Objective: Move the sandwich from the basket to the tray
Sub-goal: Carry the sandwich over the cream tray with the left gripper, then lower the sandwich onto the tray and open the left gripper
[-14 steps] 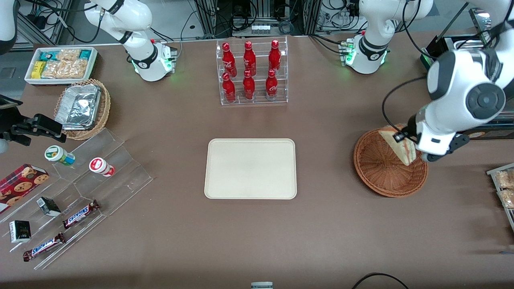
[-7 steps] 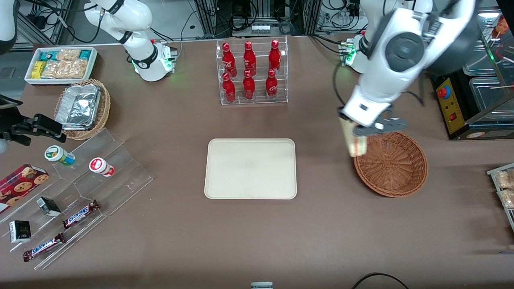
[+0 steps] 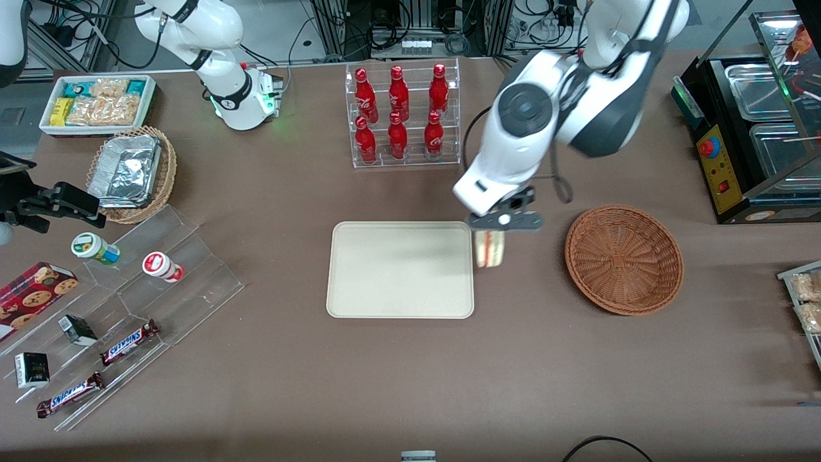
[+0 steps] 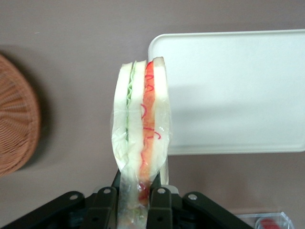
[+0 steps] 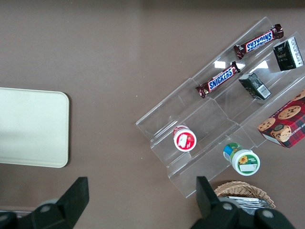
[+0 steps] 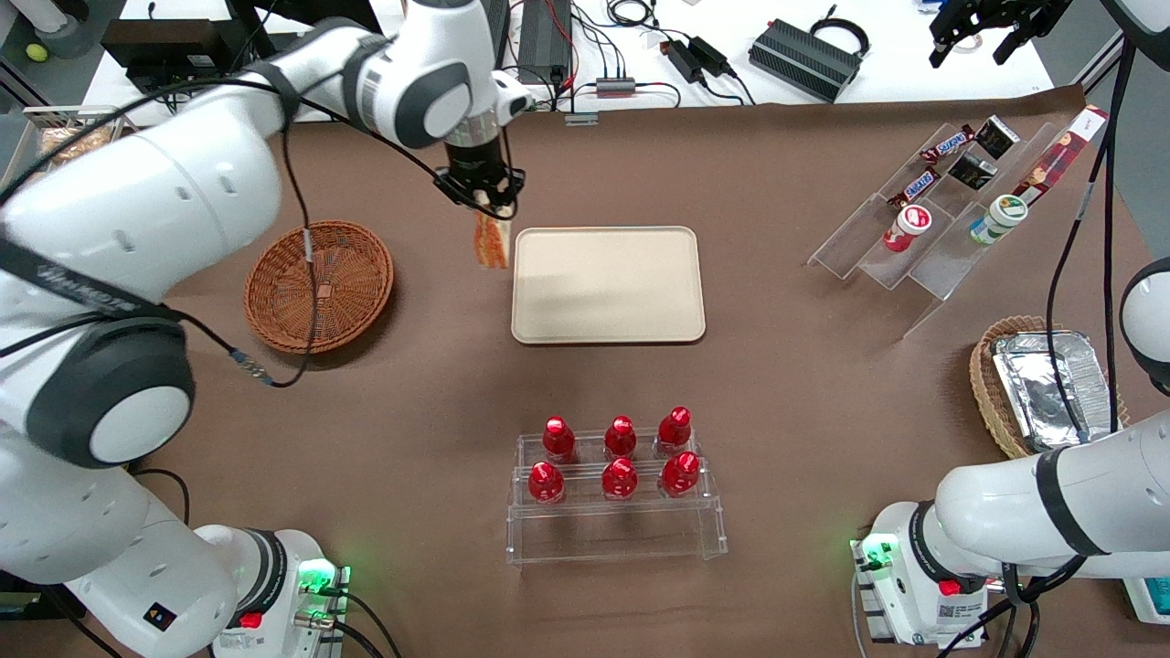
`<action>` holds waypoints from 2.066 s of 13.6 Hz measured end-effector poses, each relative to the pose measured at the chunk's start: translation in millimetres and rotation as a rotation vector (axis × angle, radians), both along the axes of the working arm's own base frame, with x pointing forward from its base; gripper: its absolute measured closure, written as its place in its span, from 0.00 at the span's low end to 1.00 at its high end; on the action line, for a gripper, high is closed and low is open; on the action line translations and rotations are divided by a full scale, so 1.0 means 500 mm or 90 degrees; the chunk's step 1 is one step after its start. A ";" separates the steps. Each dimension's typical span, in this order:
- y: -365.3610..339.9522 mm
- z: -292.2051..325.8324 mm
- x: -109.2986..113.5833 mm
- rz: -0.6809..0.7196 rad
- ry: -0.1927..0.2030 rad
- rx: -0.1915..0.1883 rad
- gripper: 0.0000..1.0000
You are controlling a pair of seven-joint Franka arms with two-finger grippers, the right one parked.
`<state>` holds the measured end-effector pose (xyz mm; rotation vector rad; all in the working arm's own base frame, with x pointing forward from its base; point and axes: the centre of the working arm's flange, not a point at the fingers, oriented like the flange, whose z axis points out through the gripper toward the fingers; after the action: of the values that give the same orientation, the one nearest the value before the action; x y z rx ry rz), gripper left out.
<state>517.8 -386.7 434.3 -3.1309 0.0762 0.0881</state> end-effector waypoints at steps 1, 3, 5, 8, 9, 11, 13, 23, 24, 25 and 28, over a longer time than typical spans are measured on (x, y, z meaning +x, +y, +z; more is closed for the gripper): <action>-0.024 -0.036 0.004 -0.005 -0.007 -0.005 0.76; -0.071 -0.108 0.000 -0.019 -0.014 -0.008 0.77; -0.104 -0.169 0.000 -0.027 -0.025 -0.015 0.77; -0.130 -0.242 -0.014 -0.041 -0.010 -0.001 0.77; -0.142 -0.265 -0.025 -0.048 -0.003 0.006 0.77; -0.152 -0.298 -0.033 -0.055 0.003 0.012 0.77; -0.156 -0.315 -0.026 -0.054 -0.009 0.003 0.77; -0.163 -0.370 -0.014 -0.052 -0.032 -0.012 0.70; -0.163 -0.369 -0.014 -0.052 -0.033 -0.012 0.63; -0.164 -0.367 -0.013 -0.052 -0.034 -0.013 0.55; -0.164 -0.339 -0.006 -0.050 -0.030 -0.009 0.25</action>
<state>514.7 -468.8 264.9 -3.1373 0.2007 0.0126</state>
